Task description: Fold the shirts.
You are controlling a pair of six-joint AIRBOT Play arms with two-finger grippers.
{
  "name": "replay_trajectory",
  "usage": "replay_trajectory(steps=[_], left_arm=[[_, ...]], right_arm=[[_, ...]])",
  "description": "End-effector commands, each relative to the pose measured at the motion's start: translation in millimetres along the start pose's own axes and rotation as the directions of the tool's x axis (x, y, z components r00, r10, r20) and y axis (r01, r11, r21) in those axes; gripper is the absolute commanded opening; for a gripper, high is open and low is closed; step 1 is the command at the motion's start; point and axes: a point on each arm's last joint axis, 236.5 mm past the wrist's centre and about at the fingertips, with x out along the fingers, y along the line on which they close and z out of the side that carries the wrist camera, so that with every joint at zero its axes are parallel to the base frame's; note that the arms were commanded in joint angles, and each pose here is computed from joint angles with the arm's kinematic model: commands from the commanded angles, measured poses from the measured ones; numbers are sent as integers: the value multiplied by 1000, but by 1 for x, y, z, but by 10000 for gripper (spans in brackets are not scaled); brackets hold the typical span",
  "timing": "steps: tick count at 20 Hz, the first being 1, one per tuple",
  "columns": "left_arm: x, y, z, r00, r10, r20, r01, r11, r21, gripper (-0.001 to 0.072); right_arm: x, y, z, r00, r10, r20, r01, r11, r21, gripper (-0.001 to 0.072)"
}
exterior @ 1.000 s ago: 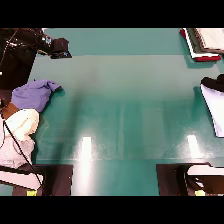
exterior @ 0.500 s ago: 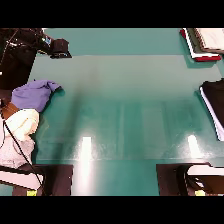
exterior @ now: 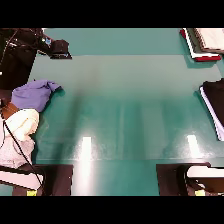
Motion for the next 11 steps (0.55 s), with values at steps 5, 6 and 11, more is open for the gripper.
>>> replay_trajectory(steps=[5,6,11], left_arm=[[0,0,-1,1000,-2,-3,2,1000,-2,27],[0,0,-1,1000,-2,-3,2,1000,-2,27],[0,-1,-1,1000,-3,-3,3,1000,-2,28]], right_arm=[[9,163,-50,986,150,-67,-164,911,-377,23],[6,182,-60,984,166,-66,-178,889,-422,22],[-7,243,-96,970,233,-63,-228,795,-562,22]])
